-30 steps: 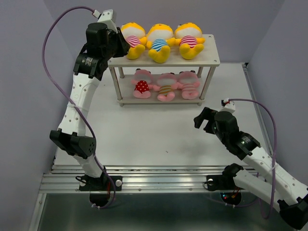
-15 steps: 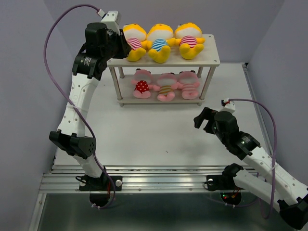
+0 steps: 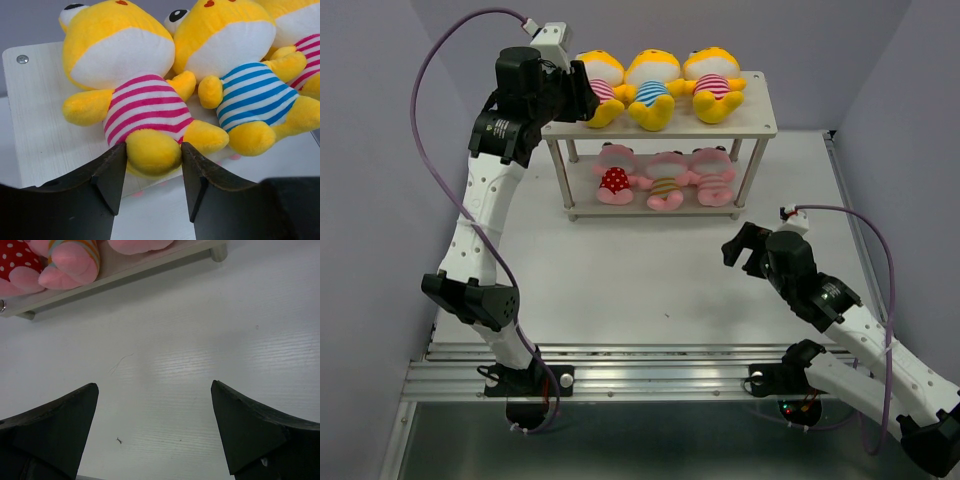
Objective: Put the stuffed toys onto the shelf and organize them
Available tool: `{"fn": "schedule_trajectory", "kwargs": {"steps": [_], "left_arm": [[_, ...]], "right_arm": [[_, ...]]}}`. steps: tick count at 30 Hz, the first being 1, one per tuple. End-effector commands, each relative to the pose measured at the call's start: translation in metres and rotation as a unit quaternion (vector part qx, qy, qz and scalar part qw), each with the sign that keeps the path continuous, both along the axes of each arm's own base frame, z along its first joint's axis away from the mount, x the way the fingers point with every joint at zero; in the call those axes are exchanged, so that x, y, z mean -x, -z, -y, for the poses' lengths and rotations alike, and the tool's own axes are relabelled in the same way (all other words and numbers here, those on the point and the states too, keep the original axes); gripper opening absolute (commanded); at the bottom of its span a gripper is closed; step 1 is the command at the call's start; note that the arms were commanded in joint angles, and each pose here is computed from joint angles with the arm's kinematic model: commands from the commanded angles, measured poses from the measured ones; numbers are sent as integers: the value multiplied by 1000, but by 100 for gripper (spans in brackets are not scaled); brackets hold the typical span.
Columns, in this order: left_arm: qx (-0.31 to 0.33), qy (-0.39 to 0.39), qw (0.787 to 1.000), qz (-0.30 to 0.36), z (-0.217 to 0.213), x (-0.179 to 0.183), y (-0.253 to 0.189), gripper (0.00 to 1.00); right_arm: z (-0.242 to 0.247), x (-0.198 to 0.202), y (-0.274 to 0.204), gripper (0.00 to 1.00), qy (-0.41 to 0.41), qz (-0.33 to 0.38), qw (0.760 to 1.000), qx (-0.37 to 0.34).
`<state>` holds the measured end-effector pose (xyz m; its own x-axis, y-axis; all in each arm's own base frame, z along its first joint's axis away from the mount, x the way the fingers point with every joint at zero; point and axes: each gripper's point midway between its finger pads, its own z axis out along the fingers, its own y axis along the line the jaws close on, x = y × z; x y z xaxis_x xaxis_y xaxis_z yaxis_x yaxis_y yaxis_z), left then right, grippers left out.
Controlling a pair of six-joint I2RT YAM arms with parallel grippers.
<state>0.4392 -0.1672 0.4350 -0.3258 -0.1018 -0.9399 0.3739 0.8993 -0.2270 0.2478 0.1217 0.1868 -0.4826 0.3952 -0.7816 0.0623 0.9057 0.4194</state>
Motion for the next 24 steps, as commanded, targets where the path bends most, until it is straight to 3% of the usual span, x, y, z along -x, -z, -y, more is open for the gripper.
{"fn": "schedule_trajectory", "kwargs": {"steps": [1, 6, 9, 10, 18, 21, 24], "left_arm": [[14, -2, 998, 62, -8, 21, -52, 60], [23, 3, 996, 84, -9, 32, -72, 77], [30, 4, 994, 101, -12, 41, -86, 97], [33, 4, 993, 109, -13, 47, -93, 99], [74, -5, 990, 119, -22, 84, -107, 99], [136, -109, 981, 85, -55, 103, -78, 99], [215, -227, 947, 77, -98, 132, -25, 99]], "right_arm": [[-5, -6, -20, 100, 0, 32, 999, -24], [-5, -6, -21, 100, -1, 32, 999, -25], [-6, -5, -21, 100, -3, 33, 999, -26], [-6, -5, -21, 100, -3, 33, 999, -26], [-1, -2, -27, 100, 4, 38, 999, -29], [11, -1, -30, 100, 38, 42, 998, -31], [22, 0, -36, 100, 59, 50, 997, -23]]}}
